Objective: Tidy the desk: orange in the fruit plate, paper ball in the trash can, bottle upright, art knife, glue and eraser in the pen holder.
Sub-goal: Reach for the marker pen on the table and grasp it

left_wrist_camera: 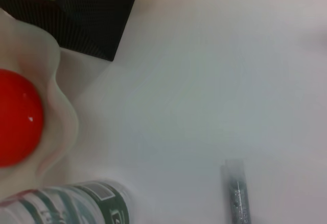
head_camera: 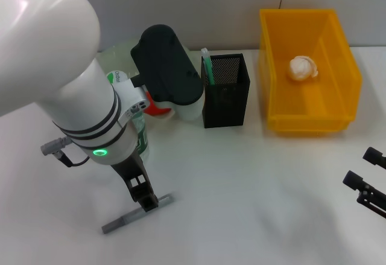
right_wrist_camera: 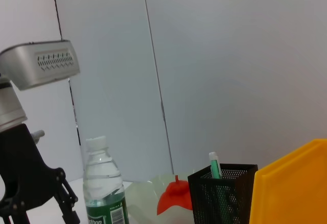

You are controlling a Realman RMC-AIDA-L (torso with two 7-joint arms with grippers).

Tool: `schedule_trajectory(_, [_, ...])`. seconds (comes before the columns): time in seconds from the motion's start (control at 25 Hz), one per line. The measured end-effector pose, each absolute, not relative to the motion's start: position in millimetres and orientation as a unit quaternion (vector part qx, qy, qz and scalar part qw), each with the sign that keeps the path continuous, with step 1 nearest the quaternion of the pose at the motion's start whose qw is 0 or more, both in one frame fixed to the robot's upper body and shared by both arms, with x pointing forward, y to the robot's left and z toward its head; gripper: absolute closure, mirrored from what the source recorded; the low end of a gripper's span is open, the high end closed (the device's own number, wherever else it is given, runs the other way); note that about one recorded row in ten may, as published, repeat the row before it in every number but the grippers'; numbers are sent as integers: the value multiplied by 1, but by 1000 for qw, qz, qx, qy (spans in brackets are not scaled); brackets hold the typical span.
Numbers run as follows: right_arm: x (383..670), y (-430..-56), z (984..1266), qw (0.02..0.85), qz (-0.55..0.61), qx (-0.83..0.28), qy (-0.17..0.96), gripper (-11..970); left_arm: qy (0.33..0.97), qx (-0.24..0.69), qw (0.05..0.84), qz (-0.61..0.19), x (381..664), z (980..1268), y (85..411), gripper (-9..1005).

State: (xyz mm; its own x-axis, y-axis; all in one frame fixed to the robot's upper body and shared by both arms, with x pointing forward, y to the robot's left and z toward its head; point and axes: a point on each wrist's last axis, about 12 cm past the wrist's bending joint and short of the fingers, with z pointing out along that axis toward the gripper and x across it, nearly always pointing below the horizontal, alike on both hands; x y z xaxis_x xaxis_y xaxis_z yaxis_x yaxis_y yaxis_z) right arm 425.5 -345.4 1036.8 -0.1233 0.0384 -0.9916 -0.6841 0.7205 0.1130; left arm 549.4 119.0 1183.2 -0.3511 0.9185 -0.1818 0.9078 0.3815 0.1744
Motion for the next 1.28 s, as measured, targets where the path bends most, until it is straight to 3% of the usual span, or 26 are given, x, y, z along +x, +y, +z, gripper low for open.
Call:
schedule_trajectory(0.64, [430, -345, 1036, 617, 288, -234, 694, 265, 827, 553, 101, 15, 548, 1169, 118, 251])
schedule_trajectory(0.84, [432, -344, 1036, 616, 288, -235, 695, 266, 825, 556, 99, 10, 547, 1164, 115, 325])
schedule_trajectory(1.28, [432, -344, 1035, 616, 288, -235, 695, 266, 827, 555, 91, 14, 548, 1156, 114, 333])
